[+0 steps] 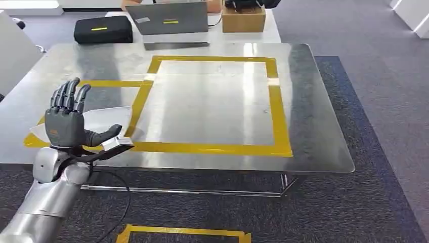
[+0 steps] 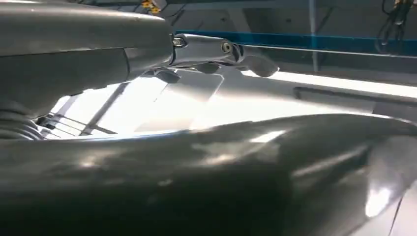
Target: Take the parts from the cabinet and place them on the table.
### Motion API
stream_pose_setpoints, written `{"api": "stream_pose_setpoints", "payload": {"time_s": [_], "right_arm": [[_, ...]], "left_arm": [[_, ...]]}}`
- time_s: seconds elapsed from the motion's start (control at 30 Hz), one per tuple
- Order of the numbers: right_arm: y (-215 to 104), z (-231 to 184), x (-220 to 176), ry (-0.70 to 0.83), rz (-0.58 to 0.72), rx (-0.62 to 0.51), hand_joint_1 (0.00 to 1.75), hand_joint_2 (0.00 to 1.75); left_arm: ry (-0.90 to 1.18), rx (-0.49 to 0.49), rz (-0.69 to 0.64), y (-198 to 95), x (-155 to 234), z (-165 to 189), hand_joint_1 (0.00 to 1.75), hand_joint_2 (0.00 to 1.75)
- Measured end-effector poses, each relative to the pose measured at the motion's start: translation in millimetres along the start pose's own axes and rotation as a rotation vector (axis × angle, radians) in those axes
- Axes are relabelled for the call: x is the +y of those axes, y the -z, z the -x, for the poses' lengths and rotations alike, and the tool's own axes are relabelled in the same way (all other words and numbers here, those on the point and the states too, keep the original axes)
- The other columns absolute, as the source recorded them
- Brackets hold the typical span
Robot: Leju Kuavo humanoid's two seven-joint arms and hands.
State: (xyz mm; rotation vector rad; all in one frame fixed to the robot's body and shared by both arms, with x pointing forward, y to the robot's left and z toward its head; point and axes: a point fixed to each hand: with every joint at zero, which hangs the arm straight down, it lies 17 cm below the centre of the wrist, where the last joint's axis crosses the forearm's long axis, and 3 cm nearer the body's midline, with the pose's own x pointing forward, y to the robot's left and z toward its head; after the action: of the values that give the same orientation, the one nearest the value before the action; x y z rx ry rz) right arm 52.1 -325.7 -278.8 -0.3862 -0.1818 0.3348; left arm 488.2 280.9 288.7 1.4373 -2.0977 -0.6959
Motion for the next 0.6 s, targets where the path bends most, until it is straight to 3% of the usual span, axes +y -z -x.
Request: {"api": "stream_pose_setpoints", "payload": {"time_s": [0.6], "right_arm": [[-0.1, 0.5, -0.9, -0.022, 0.008, -0.007, 0.0, 0.0]], "left_arm": [[-0.003, 0.016, 0.014, -3.9, -3.2, 1.9, 0.0, 0.0]]}}
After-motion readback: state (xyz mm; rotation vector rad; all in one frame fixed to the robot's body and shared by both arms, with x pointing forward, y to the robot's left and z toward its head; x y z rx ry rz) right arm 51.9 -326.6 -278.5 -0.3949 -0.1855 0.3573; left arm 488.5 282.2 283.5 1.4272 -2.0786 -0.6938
